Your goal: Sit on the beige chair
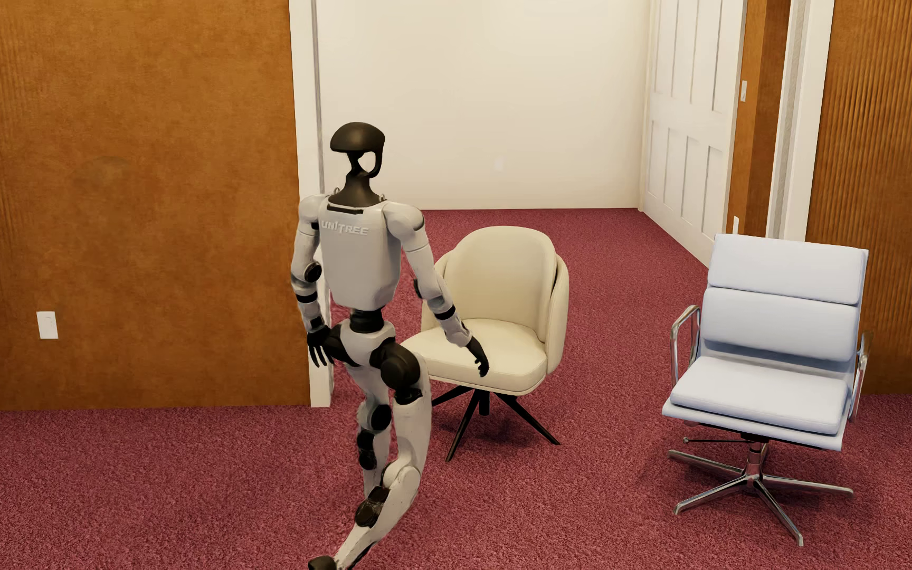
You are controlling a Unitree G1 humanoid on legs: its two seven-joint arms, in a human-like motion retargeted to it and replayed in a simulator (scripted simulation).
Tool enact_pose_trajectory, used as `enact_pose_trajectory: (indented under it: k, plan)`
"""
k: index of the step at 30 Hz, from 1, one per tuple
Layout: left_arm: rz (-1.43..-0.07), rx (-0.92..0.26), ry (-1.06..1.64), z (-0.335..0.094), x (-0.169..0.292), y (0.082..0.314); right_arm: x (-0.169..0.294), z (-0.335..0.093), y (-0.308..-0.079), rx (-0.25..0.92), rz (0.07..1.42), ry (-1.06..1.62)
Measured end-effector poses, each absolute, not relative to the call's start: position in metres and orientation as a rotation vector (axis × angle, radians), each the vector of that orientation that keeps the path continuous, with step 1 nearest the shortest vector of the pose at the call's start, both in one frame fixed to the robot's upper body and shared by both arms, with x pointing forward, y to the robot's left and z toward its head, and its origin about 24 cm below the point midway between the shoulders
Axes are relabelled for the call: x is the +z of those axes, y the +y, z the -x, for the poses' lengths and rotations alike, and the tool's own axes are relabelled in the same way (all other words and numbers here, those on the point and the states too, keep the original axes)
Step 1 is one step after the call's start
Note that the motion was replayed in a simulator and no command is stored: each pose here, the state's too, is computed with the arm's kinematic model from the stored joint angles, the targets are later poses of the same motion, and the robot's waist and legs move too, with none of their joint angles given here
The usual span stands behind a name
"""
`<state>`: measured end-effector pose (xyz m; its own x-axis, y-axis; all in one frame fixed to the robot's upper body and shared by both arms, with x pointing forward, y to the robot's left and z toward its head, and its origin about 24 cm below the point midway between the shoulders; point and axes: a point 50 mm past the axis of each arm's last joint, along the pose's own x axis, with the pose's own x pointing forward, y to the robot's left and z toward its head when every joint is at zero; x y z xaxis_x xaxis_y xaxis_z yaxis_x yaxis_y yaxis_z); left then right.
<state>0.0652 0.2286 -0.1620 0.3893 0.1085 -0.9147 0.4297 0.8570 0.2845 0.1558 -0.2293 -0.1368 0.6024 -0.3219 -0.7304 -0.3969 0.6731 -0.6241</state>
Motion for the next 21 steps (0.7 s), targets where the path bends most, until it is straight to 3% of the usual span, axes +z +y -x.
enact_pose_trajectory:
  k: [2, 5, 8, 11, 12, 14, 17, 18, 19, 21]
  plan:
    - [-0.591, -0.214, 1.084, -0.1, -0.153, 0.235, -0.145, -0.132, -0.234, 0.026, 0.873, 1.037]
    - [-0.628, -0.216, 0.836, -0.178, -0.125, 0.218, -0.149, -0.097, -0.251, -0.104, 0.843, 1.143]
    - [-0.736, -0.371, 0.512, -0.251, -0.081, 0.172, -0.154, -0.08, -0.251, -0.064, 0.829, 1.181]
    - [-0.756, -0.562, 0.316, -0.264, -0.063, 0.106, -0.155, -0.061, -0.256, -0.058, 0.855, 1.217]
    - [-0.747, -0.631, 0.308, -0.257, -0.065, 0.093, -0.154, -0.057, -0.26, -0.042, 0.807, 1.219]
    - [-0.765, -0.689, 0.315, -0.243, -0.072, 0.089, -0.152, -0.052, -0.268, -0.06, 0.832, 1.246]
    - [-0.813, -0.706, 0.442, -0.225, -0.089, 0.13, -0.153, -0.042, -0.27, -0.034, 0.882, 1.251]
    - [-0.829, -0.632, 0.499, -0.228, -0.091, 0.151, -0.149, -0.054, -0.277, 0.027, 0.905, 1.208]
    - [-0.872, -0.492, 0.61, -0.215, -0.104, 0.18, -0.146, -0.063, -0.282, 0.014, 0.911, 1.203]
    - [-0.854, -0.27, 0.78, -0.196, -0.115, 0.223, -0.144, -0.059, -0.287, -0.101, 0.887, 1.218]
